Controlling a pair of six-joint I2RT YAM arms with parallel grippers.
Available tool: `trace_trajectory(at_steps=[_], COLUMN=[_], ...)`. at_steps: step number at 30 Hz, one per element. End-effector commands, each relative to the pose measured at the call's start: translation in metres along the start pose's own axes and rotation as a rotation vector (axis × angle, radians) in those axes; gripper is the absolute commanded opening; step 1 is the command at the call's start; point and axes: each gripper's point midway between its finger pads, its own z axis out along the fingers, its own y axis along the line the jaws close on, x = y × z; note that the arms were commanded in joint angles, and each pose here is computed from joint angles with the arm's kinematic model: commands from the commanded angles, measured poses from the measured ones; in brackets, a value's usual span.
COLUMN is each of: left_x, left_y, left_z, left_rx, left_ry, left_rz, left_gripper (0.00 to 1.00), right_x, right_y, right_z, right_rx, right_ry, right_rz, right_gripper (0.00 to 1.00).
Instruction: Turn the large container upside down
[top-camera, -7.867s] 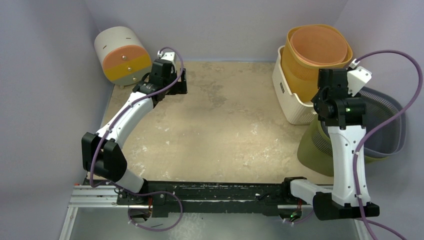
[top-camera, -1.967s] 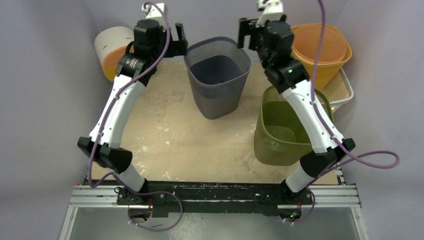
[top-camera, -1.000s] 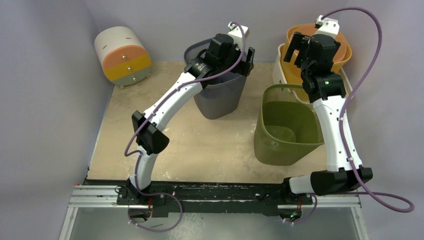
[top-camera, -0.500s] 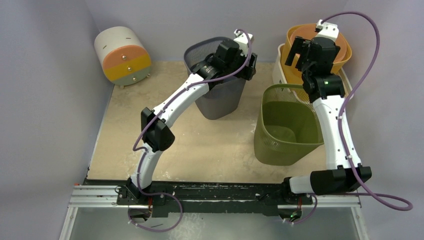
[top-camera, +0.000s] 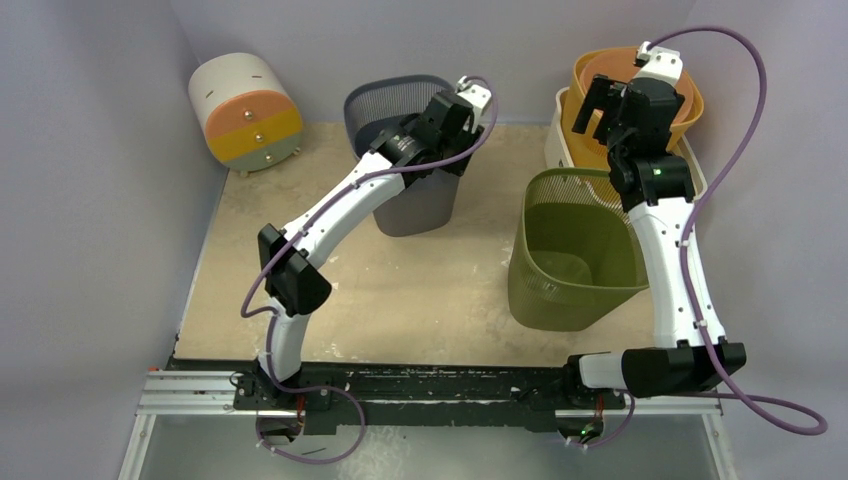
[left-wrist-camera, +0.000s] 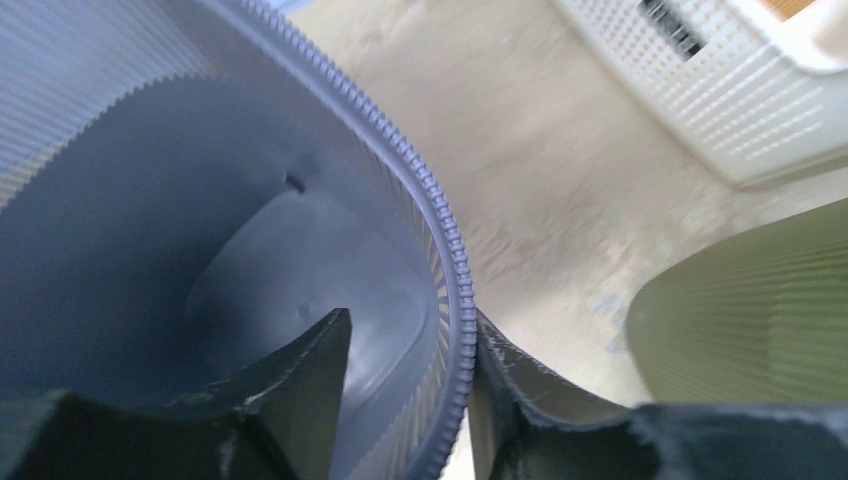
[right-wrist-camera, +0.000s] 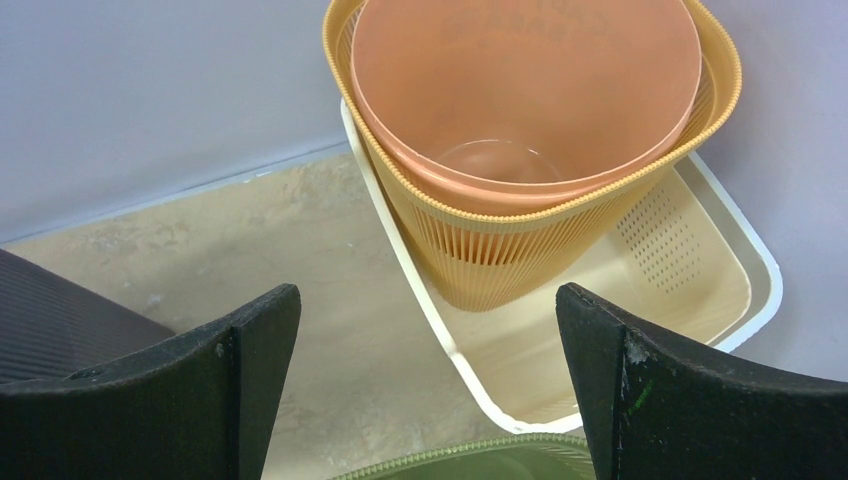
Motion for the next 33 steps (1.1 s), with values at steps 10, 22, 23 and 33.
trace_trajectory(at_steps=[10, 22, 23, 33], left_x=[0.007, -0.07, -0.07, -0.044], left_y=[0.058, 0.041, 0.04, 0.013], left_z=[-0.039, -0.055, -0.053, -0.02], left_rx=[-0.228, -0.13, -0.123, -0.005], left_ry=[0.06, -0.216, -0.214, -0.131], left_rz=[0.099, 0.053, 0.059, 0.076], left_gripper=[0.75, 0.72, 0.7, 0.65], right_x=[-0.008, -0.014, -0.014, -0.008], right_y=[0.005, 0.0, -0.001, -0.004], right_z=[-0.005, -0.003, -0.003, -0.002], right_rx=[-0.042, -0.011, -0.009, 0.003], right_ry=[-0.04, -0.051, -0.051, -0.042], right_rz=[0.037, 0.024, 0.024, 0.017], right_gripper=[0.98, 0.98, 0.98, 0.98])
